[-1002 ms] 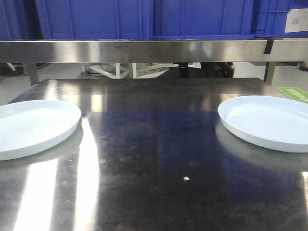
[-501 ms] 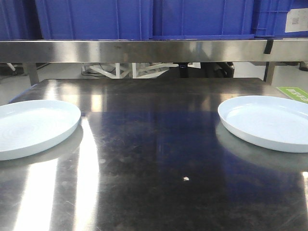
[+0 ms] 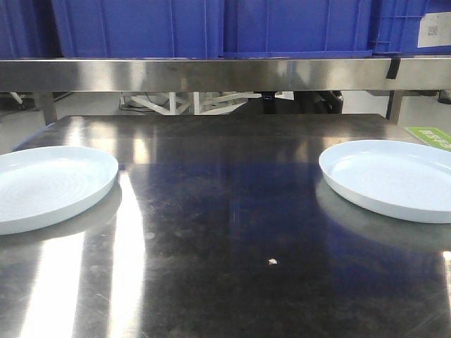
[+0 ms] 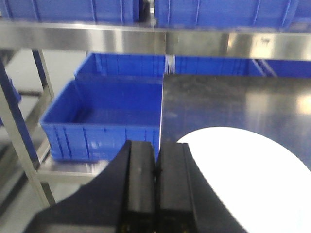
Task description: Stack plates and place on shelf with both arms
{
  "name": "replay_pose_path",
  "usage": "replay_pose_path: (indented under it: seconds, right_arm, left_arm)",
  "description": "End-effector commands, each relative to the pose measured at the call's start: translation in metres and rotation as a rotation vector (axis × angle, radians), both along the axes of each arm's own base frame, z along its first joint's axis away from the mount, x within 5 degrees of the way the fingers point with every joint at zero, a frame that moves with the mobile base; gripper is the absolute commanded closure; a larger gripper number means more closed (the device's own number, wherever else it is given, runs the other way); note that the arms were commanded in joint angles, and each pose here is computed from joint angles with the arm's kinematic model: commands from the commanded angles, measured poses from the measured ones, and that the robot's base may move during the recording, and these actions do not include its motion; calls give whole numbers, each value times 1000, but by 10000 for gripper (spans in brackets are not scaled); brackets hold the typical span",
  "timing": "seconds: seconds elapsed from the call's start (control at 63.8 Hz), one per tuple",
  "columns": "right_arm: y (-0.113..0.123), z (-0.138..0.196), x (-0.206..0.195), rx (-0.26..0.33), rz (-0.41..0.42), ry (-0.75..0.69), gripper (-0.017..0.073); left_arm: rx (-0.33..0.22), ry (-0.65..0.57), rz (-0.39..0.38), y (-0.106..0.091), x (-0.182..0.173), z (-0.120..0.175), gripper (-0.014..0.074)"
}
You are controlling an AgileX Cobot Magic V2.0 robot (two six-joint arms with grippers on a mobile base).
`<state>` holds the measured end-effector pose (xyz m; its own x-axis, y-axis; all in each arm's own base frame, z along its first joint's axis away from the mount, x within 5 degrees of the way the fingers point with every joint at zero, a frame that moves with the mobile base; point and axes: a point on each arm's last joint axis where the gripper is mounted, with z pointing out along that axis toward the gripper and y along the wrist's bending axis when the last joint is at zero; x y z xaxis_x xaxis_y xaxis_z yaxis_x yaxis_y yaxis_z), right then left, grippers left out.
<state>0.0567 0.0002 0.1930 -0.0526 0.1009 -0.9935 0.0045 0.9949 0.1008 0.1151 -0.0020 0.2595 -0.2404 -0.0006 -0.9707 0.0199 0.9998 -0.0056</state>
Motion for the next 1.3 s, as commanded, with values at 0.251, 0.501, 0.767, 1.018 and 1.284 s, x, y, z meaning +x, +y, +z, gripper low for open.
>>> replay_pose_path:
  seconds: [0.251,0.501,0.767,1.018,1.284]
  right_arm:
    - [-1,8,-1,-22,-9,-100,510]
    - [-1,8,-1,-22,-9,-100,510]
    - [-1,8,-1,-22,-9,-100,510]
    - [-1,8,-1,-22,-9,-100,510]
    - [-1,8,-1,-22,-9,-100,510]
  left_arm:
    - [-27,62,-3,-2,53,36,513]
    - [-34,313,-44,-6,97,36,513]
    - [-40,519,-81,-10,140,33,513]
    - [-42,758,-113,-10,178,19,513]
    - [22,900,-122,-4,201,12,512]
